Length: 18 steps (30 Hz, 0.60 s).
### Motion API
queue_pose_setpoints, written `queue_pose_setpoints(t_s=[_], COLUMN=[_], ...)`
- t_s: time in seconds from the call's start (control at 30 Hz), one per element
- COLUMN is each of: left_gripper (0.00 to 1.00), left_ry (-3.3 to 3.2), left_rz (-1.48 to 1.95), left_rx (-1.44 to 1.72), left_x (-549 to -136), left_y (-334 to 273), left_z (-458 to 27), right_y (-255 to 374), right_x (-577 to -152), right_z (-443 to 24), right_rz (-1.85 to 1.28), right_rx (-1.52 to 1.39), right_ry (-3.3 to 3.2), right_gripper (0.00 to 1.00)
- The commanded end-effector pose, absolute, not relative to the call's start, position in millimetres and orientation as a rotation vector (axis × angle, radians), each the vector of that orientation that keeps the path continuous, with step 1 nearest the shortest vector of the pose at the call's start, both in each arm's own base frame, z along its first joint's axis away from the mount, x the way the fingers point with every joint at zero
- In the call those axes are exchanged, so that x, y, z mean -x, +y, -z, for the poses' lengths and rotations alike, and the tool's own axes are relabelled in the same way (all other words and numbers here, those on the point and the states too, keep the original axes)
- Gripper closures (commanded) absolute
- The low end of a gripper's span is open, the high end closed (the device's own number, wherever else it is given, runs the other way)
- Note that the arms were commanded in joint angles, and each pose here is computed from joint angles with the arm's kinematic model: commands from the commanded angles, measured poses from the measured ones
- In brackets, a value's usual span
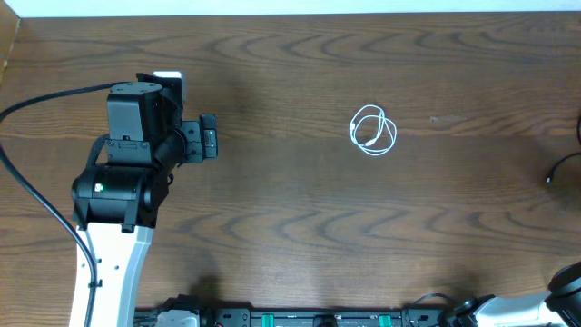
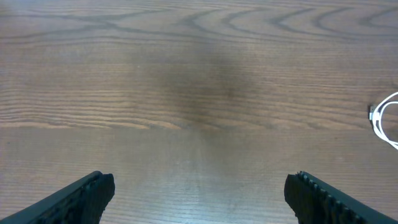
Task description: Untangle cables
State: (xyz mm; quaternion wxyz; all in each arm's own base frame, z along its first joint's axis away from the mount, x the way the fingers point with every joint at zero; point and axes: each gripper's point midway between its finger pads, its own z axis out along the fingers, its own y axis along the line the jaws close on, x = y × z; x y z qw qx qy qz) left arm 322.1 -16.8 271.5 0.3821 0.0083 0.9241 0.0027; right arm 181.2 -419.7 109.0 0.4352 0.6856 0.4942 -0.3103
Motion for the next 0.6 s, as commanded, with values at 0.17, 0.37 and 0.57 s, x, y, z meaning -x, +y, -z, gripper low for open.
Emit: queue_pose_setpoints(t_s=[0.17, 0.37, 0.57], left_gripper=[0.08, 0.08, 0.07], left_ry=[2.346, 2.347, 2.347], left_rz=[-0.007, -0.007, -0.007], left_rx=[-0.028, -0.028, -0.028], left_x=[-322.9, -322.9, -322.9], left_y=[-16.9, -16.9, -16.9], left_z=[-275.6, -275.5, -275.5], right_y=[-408.8, -367.8, -265.8], right_x=[-223.3, -293.0, -383.0], right_z=[-103.6, -120.9, -130.9], right_rz=[0.593, 0.438, 0.17], right_rx=[-1.601, -1.28, -0.8], right_ry=[1.36, 1.61, 1.871], right_gripper=[0.01, 0.01, 0.01])
